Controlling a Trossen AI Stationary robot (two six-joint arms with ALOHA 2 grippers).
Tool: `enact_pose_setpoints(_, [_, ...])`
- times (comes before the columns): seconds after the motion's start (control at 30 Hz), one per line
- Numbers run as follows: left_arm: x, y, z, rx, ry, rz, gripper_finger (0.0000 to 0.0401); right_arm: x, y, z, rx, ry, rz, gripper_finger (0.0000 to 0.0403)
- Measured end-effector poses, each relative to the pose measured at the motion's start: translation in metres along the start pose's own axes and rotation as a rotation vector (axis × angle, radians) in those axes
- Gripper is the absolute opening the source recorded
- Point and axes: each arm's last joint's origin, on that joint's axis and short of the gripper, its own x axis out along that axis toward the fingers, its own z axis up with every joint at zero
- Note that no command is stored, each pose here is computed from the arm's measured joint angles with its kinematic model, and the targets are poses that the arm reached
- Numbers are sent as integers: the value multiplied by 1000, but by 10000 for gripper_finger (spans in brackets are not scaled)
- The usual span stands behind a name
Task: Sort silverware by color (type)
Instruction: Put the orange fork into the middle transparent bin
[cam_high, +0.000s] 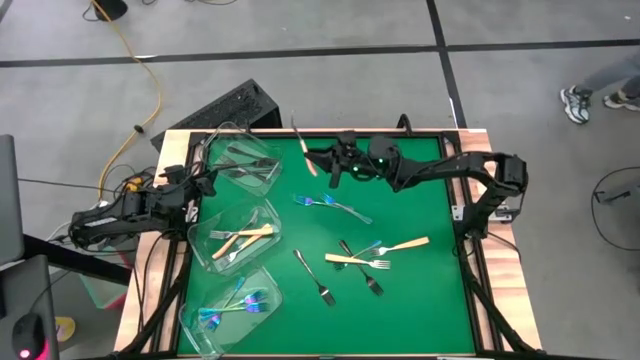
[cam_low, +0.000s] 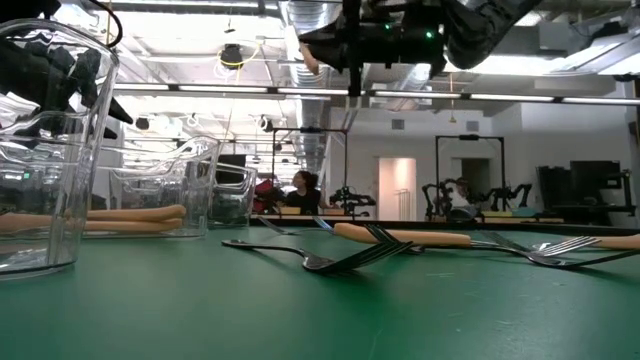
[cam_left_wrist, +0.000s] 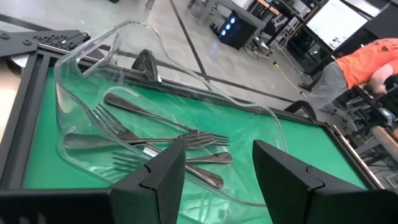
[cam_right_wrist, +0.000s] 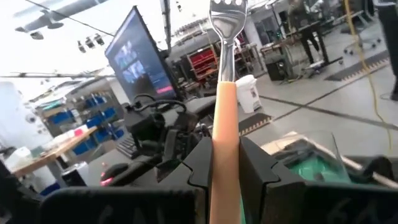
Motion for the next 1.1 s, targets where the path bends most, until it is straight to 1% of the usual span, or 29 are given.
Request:
enact_pose_setpoints(0.1, [0,0,0,0,-1,0,172,5,5,10,-31,-10,44,61])
enact_pose_setpoints(0.37, [0,0,0,1,-6,4,172,13,14,26,-78,-36,103,61])
enact_pose_setpoints(0.5, [0,0,0,2,-5,4,172,14,18,28,-110,-37,126,61])
enact_pose_setpoints(0.77, [0,0,0,2,-5,3,172,20,29,35,-126,-36,177,61])
enact_pose_setpoints(0.83, [0,0,0,2,-5,3,172,26,30,34,-127,-43,193,61])
enact_pose_setpoints(0.9, [0,0,0,1,-5,3,172,30,30,30,-113,-2,224,61])
enact_pose_setpoints(0.97, [0,0,0,-3,-5,3,172,43,32,26,-117,-14,256,61])
enact_pose_setpoints(1.03, [0,0,0,-5,-2,1,172,53,32,21,-91,25,308,61])
enact_pose_setpoints(1.1, [0,0,0,-4,1,0,172,67,33,19,-83,33,359,61])
